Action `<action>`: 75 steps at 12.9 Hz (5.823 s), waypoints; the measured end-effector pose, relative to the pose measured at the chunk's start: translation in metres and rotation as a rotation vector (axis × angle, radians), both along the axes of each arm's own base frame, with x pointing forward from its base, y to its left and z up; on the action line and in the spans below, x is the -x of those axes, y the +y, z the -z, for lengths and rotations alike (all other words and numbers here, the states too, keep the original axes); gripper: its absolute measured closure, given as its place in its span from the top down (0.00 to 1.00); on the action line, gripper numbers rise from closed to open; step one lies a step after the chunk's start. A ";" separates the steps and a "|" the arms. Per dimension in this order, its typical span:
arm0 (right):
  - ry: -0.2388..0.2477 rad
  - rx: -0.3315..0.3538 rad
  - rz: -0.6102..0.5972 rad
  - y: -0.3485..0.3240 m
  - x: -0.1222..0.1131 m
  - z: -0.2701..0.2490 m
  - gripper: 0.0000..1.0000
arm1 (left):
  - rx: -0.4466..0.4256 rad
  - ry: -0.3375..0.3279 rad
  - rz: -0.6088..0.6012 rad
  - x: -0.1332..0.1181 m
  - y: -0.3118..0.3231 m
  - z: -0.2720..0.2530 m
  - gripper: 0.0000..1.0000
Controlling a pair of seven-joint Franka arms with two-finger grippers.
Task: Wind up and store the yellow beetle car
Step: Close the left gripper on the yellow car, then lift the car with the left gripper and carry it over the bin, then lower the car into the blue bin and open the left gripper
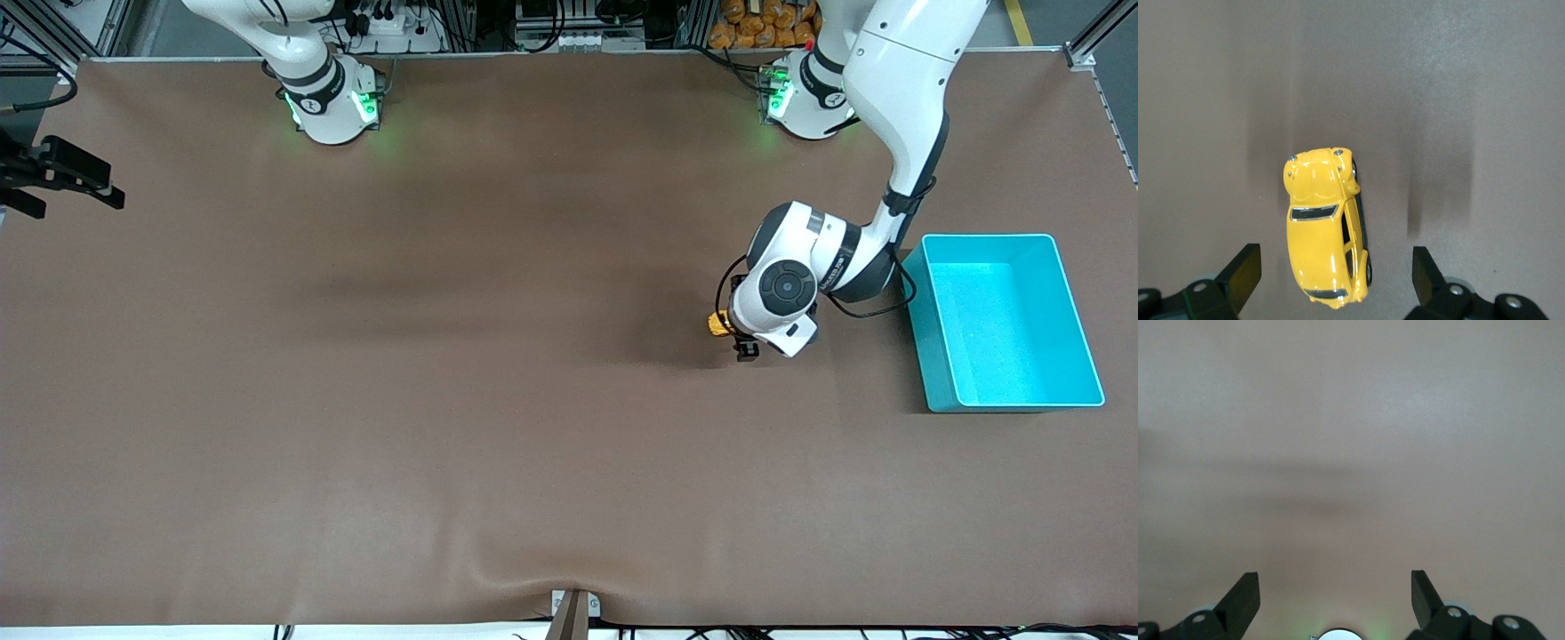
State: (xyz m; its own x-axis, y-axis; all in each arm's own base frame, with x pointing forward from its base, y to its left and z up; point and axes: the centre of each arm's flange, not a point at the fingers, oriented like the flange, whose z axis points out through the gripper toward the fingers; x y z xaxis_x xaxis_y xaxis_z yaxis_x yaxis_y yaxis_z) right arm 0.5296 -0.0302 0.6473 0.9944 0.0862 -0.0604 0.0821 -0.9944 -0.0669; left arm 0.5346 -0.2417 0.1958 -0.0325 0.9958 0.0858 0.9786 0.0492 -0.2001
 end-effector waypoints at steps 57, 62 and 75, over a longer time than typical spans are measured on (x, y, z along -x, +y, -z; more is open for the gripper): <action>-0.006 0.027 0.016 0.022 0.012 -0.007 1.00 | 0.183 0.091 1.290 -0.036 0.430 -0.030 0.44; -0.003 0.026 0.012 0.023 0.013 -0.006 1.00 | 0.196 0.099 1.292 -0.035 0.429 -0.016 0.49; 0.000 0.025 0.004 0.026 0.013 -0.005 1.00 | 0.048 0.000 1.382 -0.075 0.417 -0.118 1.00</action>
State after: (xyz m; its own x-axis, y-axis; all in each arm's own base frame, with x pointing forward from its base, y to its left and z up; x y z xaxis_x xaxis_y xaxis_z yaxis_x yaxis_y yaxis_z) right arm 0.5169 -0.0040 0.6521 0.9948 0.0806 -0.0628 0.0781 -0.9961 -0.0416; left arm 0.6092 0.1751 0.3143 0.9739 0.2213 0.0511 0.2269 -0.9582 -0.1740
